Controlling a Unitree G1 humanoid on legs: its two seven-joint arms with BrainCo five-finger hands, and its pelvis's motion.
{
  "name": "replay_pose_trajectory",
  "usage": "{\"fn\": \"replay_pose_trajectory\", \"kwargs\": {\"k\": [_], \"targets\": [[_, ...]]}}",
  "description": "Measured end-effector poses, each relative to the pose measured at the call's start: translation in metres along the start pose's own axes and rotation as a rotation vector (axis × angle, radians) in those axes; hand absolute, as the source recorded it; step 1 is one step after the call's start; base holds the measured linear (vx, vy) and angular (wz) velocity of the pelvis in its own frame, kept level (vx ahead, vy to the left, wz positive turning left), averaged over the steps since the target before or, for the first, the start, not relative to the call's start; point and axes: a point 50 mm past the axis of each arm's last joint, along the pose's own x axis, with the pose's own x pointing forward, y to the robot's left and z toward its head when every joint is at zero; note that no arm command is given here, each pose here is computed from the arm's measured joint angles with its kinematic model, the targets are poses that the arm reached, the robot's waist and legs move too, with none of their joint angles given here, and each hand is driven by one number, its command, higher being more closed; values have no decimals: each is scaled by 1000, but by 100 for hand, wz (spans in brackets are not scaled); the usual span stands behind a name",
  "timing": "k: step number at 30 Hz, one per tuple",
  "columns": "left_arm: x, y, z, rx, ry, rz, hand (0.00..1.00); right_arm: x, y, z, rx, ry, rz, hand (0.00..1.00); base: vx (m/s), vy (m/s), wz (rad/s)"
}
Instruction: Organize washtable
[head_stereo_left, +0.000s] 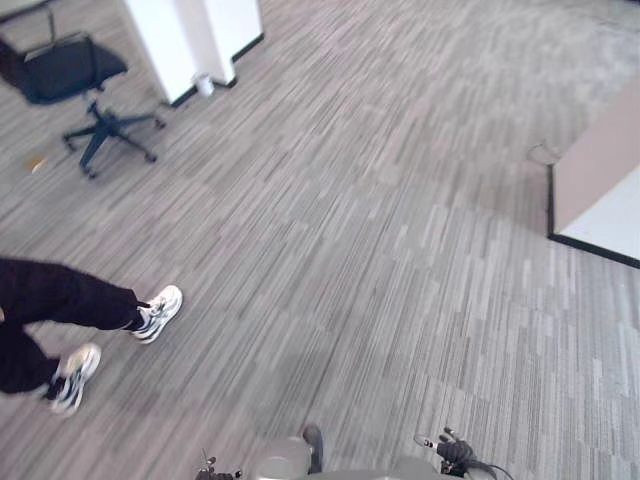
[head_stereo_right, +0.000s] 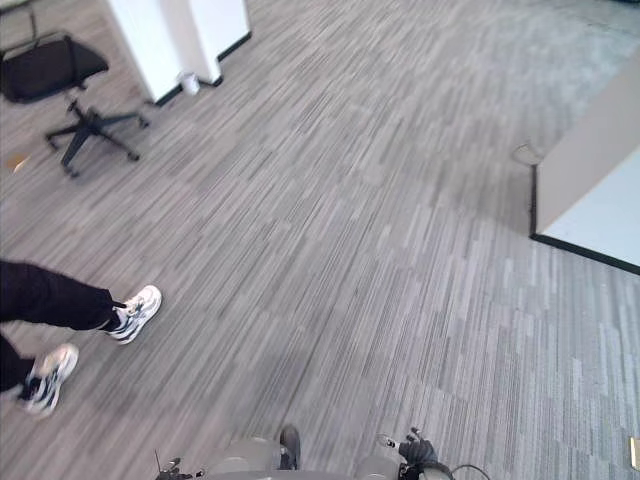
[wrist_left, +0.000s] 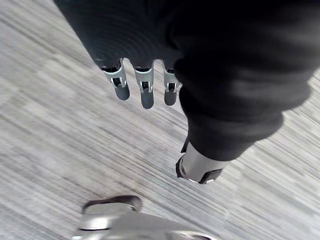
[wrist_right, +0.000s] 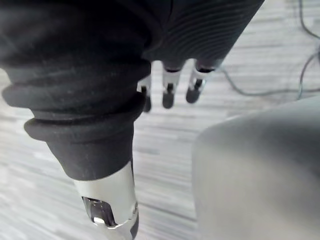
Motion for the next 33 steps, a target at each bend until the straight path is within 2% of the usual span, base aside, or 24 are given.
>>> {"fn": "replay_pose_trajectory", "kwargs": {"k": [6,8,10,11,15,24,26,29,31,33], "targets": [[9,-13,40,53,-106,-43,0,1,-6,7,8,-27,-12,0,377,50,-10],[10,-12,44,89,-118,-43,0,-3,-9,-8,11,18,-21,0,497,-62,44],[8,-12,38,92,-103,-44,0,-9,-15,-27,34,71,-43,0,666,-148,51],[7,-13,33,63,-86,-41,0,-11,-26,-29,44,72,-67,0,472,-115,9],[7,-12,29,-15,-65,-21,0,-9,-25,-23,33,58,-52,0,585,-173,-10],[0,-4,12,8,-53,-3,0,-2,-14,-6,-82,28,-4,0,354,-46,-7],[-2,-10,4,17,-35,-19,0,-1,-17,-4,-121,25,-1,0,371,110,14],[-10,-34,-10,34,2,-92,0,-1,-35,5,-190,9,-32,0,408,263,-35],[-14,-31,-26,34,58,-87,0,-1,-26,-1,-185,26,-12,0,523,323,-63],[-17,-16,-40,12,96,-44,0,-2,-8,-10,-178,51,32,0,602,299,-68]]}}
